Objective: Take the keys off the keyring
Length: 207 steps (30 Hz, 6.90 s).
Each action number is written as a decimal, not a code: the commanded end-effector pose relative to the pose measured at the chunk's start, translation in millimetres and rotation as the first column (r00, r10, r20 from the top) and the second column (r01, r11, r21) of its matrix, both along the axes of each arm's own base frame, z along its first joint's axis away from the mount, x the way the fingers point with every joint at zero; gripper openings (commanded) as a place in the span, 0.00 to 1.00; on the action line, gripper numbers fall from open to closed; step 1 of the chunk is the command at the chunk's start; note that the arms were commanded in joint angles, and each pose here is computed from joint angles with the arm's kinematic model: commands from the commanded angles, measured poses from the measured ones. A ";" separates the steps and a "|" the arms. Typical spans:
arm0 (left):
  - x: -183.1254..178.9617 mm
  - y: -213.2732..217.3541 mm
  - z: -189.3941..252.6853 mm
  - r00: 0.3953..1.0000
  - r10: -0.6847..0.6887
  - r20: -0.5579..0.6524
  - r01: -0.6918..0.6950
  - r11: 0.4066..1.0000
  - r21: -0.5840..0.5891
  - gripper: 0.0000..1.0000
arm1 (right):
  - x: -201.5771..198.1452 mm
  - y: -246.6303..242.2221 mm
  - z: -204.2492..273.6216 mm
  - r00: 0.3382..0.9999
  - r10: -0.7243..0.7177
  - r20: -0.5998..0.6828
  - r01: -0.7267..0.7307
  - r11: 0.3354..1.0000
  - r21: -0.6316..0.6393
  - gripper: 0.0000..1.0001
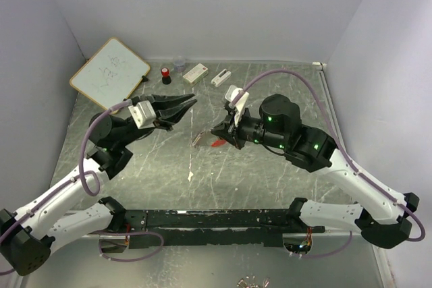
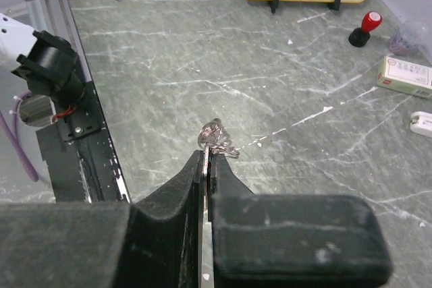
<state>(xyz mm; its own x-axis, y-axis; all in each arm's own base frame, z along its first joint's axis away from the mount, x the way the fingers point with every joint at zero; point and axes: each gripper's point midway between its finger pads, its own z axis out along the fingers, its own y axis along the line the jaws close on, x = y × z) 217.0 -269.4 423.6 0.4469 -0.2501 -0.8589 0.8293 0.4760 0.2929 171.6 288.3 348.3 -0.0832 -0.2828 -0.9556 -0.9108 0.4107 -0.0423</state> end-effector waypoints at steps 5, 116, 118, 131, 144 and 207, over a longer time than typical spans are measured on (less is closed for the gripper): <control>-1.5 20.2 -18.9 0.978 -0.207 0.007 0.206 0.978 0.009 0.32 | -19.7 -6.2 37.6 0.997 0.064 0.048 -0.068 0.993 0.094 0.00; -95.0 -47.2 -41.5 0.727 -0.686 -0.013 0.678 0.716 0.166 0.37 | -36.8 -7.2 48.9 0.990 0.131 0.058 -0.138 0.979 0.151 0.00; -94.2 -47.8 -41.6 0.727 -0.687 -0.016 0.679 0.715 0.166 0.35 | -35.9 -6.7 48.7 0.990 0.128 0.057 -0.136 0.979 0.150 0.00; -74.3 -55.0 -43.3 0.790 -0.611 -0.041 0.608 0.774 0.180 0.07 | -33.4 -4.2 52.8 0.990 0.126 0.068 -0.135 0.979 0.155 0.00; -22.0 -62.7 -32.2 0.921 -0.382 -0.076 0.389 0.900 0.196 0.07 | -45.8 7.5 59.1 0.973 0.224 0.062 -0.231 0.959 0.167 0.00; 208.0 62.7 -357.1 0.553 0.595 -0.584 -0.194 0.773 0.604 0.99 | 288.1 -154.5 -295.6 0.470 -0.784 -0.405 0.759 0.594 -0.268 0.20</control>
<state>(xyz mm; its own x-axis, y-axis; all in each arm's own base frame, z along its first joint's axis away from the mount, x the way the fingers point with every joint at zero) 416.8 -226.6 56.9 -0.3963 0.2157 -0.8924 0.6587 0.7439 -0.1127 440.5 136.9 42.6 -0.7269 0.0664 -0.6835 -0.1401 0.9600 0.2423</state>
